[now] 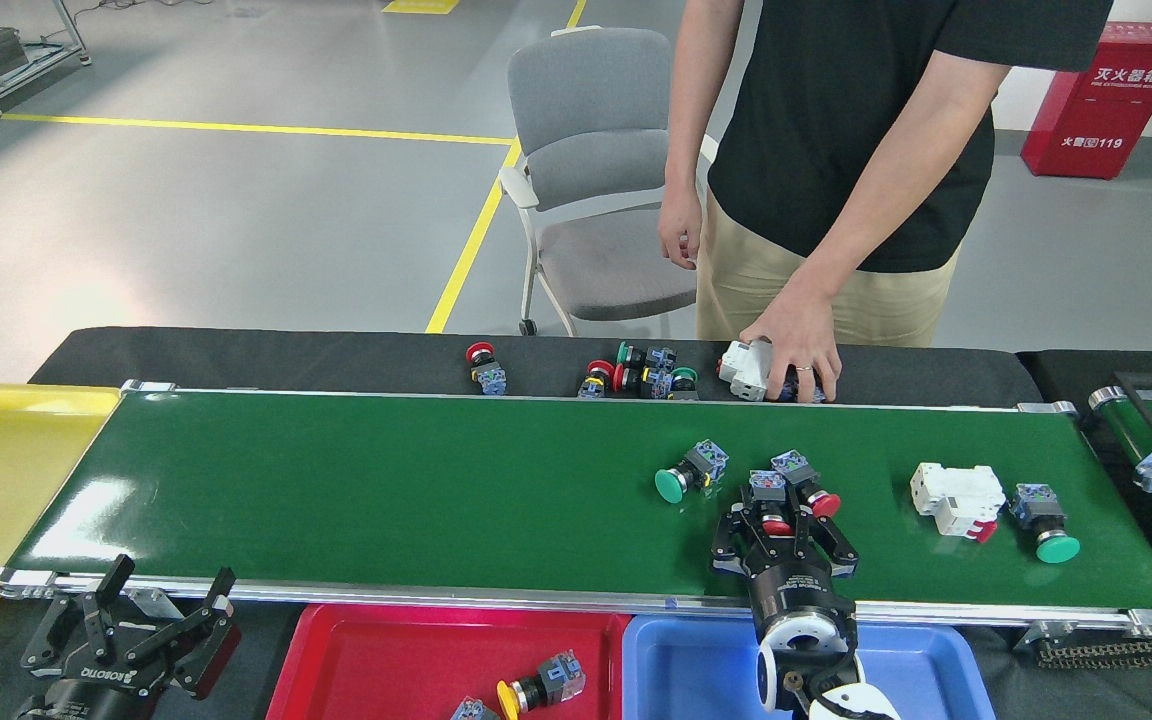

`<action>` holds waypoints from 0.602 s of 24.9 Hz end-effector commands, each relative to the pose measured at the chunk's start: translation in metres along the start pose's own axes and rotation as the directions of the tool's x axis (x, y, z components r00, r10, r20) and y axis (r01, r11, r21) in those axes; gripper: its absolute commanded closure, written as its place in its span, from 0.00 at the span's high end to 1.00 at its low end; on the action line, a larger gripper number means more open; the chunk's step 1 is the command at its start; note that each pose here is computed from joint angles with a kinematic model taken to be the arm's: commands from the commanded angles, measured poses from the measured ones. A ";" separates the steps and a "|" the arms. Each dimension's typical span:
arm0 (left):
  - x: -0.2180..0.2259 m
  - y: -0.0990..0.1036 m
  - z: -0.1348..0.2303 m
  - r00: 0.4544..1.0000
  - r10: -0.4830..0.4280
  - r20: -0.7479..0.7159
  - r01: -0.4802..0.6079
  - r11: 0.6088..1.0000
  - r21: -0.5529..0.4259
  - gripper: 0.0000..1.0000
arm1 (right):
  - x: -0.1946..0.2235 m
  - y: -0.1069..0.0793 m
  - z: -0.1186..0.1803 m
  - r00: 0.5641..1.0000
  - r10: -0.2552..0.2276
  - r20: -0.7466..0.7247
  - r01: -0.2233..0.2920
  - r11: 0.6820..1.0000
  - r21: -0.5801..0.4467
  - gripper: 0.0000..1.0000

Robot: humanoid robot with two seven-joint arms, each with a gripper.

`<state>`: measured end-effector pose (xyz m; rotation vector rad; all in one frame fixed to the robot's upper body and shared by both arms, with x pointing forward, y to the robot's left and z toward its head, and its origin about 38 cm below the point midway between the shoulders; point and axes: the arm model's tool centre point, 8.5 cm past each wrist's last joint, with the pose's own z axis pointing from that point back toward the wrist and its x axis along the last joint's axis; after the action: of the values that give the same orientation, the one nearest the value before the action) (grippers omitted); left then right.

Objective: Pick switch part from conveyor to tray

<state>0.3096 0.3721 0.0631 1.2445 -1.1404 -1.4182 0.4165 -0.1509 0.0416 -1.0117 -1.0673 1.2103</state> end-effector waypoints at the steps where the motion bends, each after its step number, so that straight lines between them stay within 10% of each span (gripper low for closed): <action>1: -0.004 0.007 -0.003 1.000 -0.017 0.001 0.017 1.000 0.017 1.00 | 0.006 -0.022 -0.002 0.999 -0.005 0.047 0.007 0.999 -0.050 0.07; 5: -0.006 0.007 -0.002 1.000 -0.017 -0.002 0.017 1.000 0.016 1.00 | 0.032 -0.045 0.033 0.964 -0.012 0.264 0.045 0.992 -0.121 0.07; 9: -0.005 0.007 -0.002 1.000 -0.017 -0.001 0.017 1.000 0.018 1.00 | 0.077 -0.029 0.093 0.830 0.017 0.558 0.050 0.993 -0.105 0.11; 15: -0.004 0.011 -0.006 1.000 -0.015 0.001 0.015 1.000 0.027 1.00 | 0.145 0.012 0.156 0.625 0.015 0.780 0.000 1.000 -0.019 0.68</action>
<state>0.3126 0.3721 0.0653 1.2483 -1.1443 -1.4165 0.2721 -0.0078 0.0668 -0.4702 -1.7020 1.6977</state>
